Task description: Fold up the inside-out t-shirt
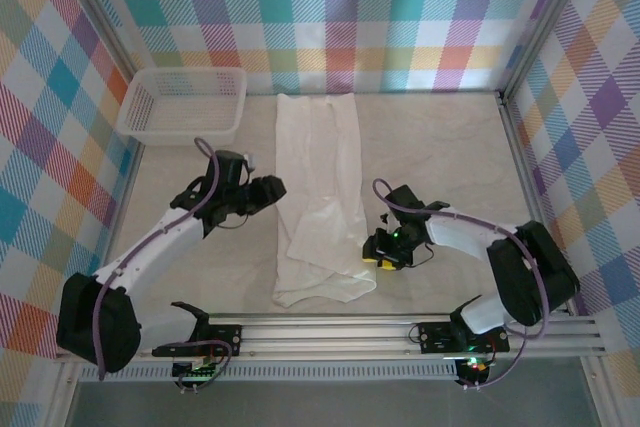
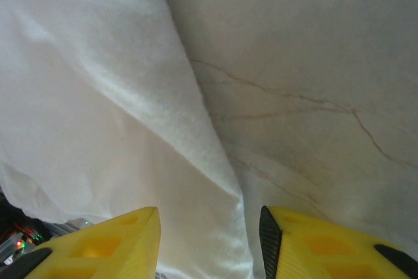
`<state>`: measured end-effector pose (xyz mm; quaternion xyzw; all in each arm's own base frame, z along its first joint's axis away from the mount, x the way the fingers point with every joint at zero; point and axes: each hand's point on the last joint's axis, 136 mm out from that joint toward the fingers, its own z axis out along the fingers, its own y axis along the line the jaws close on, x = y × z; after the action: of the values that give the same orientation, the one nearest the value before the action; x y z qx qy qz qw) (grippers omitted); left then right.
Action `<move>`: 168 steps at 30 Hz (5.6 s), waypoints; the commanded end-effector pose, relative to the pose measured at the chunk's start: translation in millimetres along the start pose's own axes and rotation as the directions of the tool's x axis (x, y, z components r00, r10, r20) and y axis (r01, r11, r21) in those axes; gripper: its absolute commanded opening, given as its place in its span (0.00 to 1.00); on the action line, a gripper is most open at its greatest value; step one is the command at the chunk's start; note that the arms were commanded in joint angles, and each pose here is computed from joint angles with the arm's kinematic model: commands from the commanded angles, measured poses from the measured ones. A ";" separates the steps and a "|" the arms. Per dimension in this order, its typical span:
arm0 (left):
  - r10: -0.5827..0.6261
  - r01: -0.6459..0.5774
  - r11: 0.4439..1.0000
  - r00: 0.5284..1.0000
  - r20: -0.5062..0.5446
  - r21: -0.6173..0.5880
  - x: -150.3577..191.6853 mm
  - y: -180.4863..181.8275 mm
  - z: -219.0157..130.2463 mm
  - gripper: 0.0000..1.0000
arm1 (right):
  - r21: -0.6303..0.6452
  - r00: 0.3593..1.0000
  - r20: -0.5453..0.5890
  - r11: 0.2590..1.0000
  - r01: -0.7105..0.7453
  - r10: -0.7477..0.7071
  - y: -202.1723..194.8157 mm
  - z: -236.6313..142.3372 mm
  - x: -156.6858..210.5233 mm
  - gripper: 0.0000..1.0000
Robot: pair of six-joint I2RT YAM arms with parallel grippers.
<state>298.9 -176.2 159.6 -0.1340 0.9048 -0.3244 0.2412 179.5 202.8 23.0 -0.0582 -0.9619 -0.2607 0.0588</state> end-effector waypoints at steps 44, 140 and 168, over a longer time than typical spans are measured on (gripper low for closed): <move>-0.099 0.047 0.984 0.945 -0.313 -0.172 158.8 70.0 39.8 0.00 | -0.230 0.999 0.002 0.972 0.051 -0.052 43.2 -19.9 12.4 0.00; 0.036 -0.078 0.982 0.972 -0.233 -0.171 98.1 17.8 81.9 0.50 | -0.105 0.955 0.296 0.994 0.008 0.024 31.9 -68.2 -109.8 0.46; -0.085 0.088 0.994 0.995 0.047 -0.064 -30.1 -5.3 78.7 0.00 | -0.194 0.937 0.348 0.979 0.063 0.009 103.6 -82.8 -209.9 0.00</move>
<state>324.1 -211.0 96.8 -0.1726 0.9266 -0.2680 0.1997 376.2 226.7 111.4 -0.0932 -0.9290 -0.3435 -0.1015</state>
